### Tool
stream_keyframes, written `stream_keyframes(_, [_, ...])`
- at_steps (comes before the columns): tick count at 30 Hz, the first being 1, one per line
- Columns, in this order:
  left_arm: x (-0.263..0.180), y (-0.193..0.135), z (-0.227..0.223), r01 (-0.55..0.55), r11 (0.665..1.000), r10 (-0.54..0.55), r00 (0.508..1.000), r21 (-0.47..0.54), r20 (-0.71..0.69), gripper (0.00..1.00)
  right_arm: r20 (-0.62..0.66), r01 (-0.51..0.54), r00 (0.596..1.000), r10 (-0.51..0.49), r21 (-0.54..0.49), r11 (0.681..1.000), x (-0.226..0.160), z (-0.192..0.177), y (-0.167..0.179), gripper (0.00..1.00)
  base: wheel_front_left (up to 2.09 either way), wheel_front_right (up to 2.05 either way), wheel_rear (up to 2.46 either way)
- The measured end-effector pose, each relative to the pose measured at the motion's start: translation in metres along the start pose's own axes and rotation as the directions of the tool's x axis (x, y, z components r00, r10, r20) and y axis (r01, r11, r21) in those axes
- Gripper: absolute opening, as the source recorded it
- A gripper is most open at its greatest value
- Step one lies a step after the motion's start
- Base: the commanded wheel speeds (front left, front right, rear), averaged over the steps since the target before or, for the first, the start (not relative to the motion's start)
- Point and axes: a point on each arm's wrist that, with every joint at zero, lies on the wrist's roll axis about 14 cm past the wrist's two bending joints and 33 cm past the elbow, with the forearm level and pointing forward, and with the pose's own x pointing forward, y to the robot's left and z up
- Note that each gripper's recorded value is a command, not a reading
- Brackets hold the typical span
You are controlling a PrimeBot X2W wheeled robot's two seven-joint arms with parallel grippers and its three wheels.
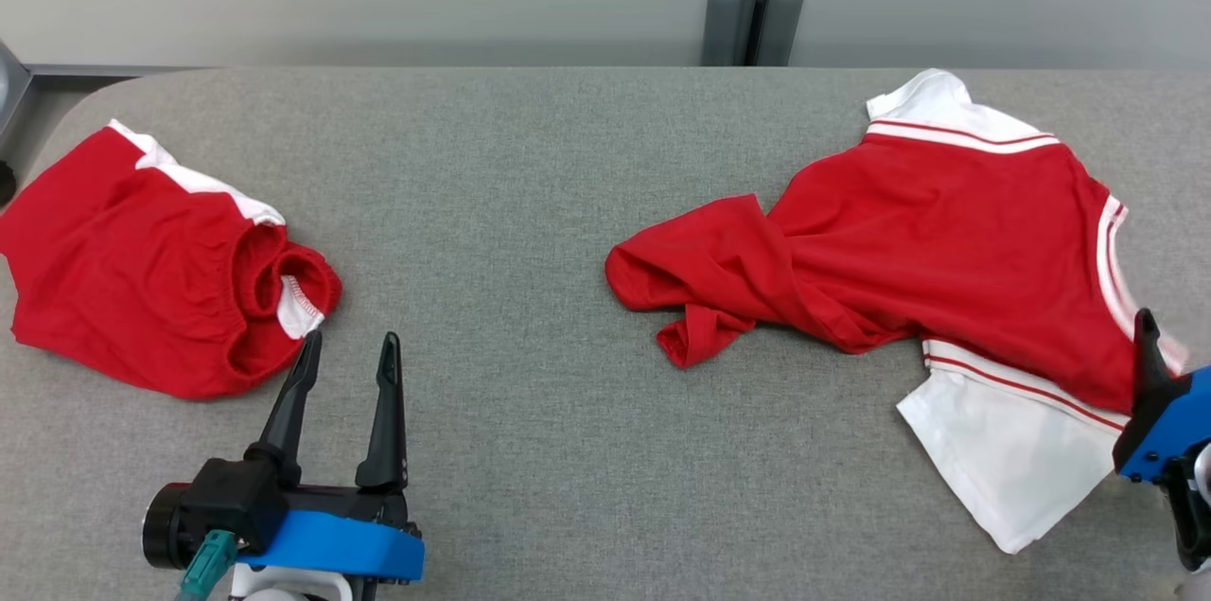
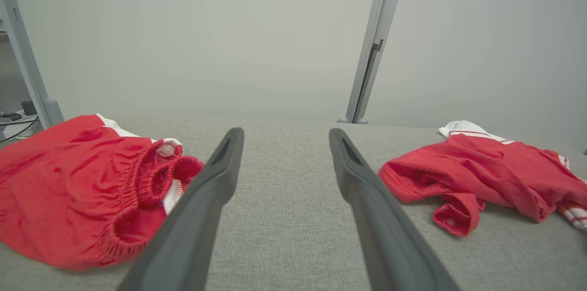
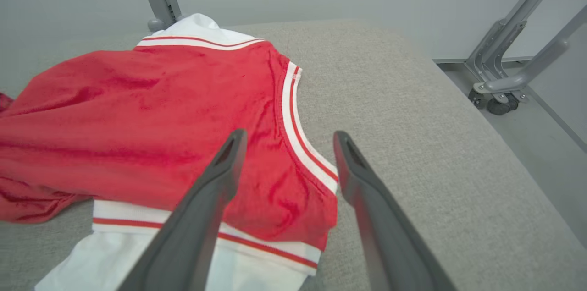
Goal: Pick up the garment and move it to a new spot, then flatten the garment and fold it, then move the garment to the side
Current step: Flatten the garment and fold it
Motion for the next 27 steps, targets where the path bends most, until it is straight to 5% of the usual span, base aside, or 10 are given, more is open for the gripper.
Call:
stream_keyframes(6, [-0.005, -0.001, 0.002, 0.0, 1.0, 0.0, 1.0, 0.0, 0.006, 1.0, 0.173, -0.084, 0.981, 0.091, -0.049, 0.995, -0.019, 0.034, 0.03, 1.0, 0.0, 0.0, 0.0])
stream_keyframes(14, [-0.016, 0.002, 0.003, -0.012, 1.0, 0.012, 1.0, 0.0, 0.006, 1.0, 0.398, -0.202, 0.887, 0.233, -0.119, 0.972, -0.063, 0.058, 0.071, 1.0, 0.0, 0.0, 0.0])
stream_keyframes(27, [-0.026, -0.001, -0.004, 0.003, 1.0, -0.003, 1.0, 0.003, -0.018, 1.0, 0.379, -0.297, 0.879, 0.291, -0.043, 0.954, -0.094, 0.023, 0.085, 1.0, 0.0, 0.0, 0.0])
